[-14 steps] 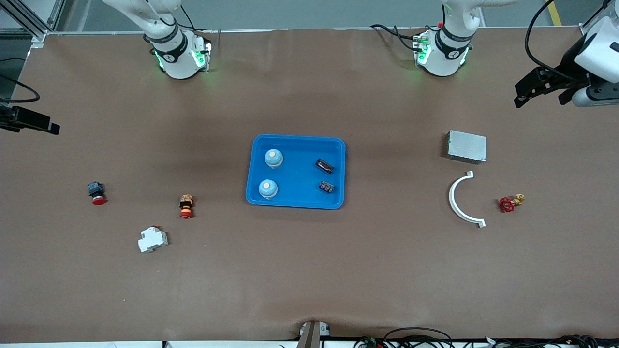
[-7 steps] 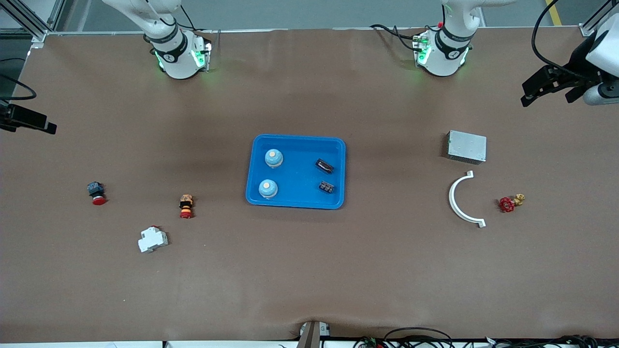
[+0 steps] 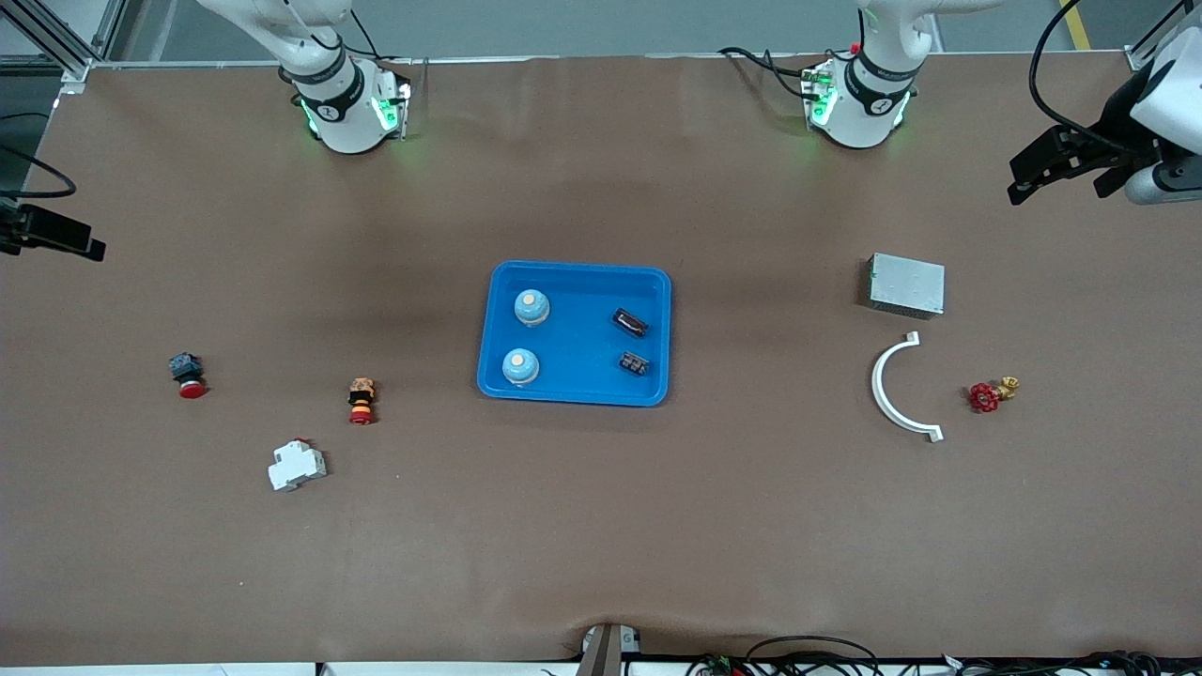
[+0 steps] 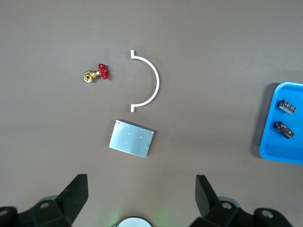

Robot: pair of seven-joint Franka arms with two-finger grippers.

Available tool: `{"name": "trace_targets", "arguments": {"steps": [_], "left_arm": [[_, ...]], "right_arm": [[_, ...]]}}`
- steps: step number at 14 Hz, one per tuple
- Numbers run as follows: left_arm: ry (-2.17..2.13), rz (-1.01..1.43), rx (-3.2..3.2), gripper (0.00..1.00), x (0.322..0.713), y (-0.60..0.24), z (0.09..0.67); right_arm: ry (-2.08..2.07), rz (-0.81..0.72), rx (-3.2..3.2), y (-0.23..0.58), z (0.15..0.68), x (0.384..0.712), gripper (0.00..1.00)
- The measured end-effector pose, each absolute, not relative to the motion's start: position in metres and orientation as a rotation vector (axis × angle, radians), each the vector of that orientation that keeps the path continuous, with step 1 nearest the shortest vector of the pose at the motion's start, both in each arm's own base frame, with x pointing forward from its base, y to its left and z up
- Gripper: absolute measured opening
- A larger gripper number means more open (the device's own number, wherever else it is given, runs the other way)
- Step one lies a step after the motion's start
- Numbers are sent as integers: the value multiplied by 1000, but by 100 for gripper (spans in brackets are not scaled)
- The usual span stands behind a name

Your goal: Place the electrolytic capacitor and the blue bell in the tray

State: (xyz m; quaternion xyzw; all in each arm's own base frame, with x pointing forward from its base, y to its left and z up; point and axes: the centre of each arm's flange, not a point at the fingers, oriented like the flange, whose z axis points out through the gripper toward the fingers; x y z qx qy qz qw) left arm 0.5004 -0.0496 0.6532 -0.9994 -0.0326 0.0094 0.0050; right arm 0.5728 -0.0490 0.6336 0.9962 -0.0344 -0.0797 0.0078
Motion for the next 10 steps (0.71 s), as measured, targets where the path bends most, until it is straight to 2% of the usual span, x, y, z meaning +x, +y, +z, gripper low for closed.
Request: {"name": "trace_targets", "arguments": {"steps": [10], "left_arm": [[-91, 47, -3129, 100, 503, -53, 648]], "right_arm": [[-77, -220, 3111, -37, 635, 576, 100]]}}
